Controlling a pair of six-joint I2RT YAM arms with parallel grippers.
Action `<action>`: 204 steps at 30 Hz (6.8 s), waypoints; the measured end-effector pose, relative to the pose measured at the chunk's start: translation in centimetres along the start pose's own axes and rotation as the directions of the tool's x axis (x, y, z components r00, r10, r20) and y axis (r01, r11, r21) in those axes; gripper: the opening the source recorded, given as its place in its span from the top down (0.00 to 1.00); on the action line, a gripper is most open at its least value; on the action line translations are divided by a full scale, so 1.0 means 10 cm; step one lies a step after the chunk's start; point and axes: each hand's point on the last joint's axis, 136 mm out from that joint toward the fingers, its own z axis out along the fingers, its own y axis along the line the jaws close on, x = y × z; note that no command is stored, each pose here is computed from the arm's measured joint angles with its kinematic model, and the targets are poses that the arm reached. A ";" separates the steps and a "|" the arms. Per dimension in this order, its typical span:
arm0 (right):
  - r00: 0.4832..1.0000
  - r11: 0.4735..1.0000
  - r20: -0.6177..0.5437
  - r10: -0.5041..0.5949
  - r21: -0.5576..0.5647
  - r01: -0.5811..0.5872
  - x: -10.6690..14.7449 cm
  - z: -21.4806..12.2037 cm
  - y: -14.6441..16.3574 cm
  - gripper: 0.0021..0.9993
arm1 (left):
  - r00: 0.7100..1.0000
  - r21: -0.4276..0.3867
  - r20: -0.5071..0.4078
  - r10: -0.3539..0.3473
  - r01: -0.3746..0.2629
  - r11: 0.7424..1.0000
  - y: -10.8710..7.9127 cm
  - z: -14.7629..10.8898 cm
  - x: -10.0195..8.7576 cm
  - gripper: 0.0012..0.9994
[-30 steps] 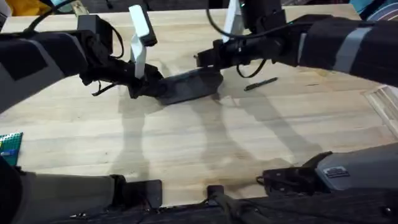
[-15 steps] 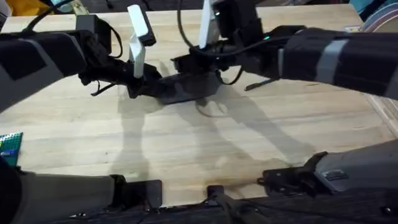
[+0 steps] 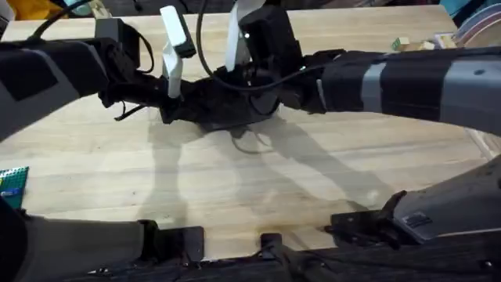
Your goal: Unzip the bag, pick up the pens from the table one at a time and place them inside, then zip the bag closed.
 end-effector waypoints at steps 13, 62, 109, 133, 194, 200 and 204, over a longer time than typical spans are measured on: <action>1.000 1.000 -0.008 -0.013 -0.001 0.013 0.05 0.06 0.04 0.66 | 1.000 0.003 0.000 -0.003 0.003 1.000 -0.01 0.00 0.00 0.96; 0.951 0.745 0.294 0.095 0.613 -0.264 -0.45 -2.28 -0.80 0.00 | 1.000 -0.025 -0.003 0.026 -0.026 0.999 0.06 0.00 0.00 0.01; 0.542 -0.118 0.618 0.570 0.714 -0.690 1.01 -2.29 -2.14 0.00 | 0.976 -0.312 -0.071 0.206 -0.218 0.925 0.35 -0.68 -0.47 0.01; 0.457 -0.219 0.592 0.664 0.738 -0.639 1.36 -2.11 -2.40 0.25 | 0.976 -0.311 -0.071 0.206 -0.218 0.925 0.34 -0.68 -0.47 0.01; 0.727 0.700 -0.082 -0.681 0.218 0.680 -0.69 -2.11 -0.43 0.97 | 0.976 -0.311 -0.071 0.206 -0.218 0.925 0.34 -0.68 -0.47 0.01; 0.568 0.558 -0.100 -0.817 0.115 0.822 -0.60 -1.93 -0.30 0.97 | 0.976 -0.311 -0.071 0.206 -0.218 0.925 0.34 -0.68 -0.47 0.01; 0.499 0.497 -0.128 -0.857 0.048 0.866 -0.48 -1.74 -0.38 0.97 | 0.976 -0.311 -0.071 0.206 -0.218 0.925 0.34 -0.68 -0.47 0.01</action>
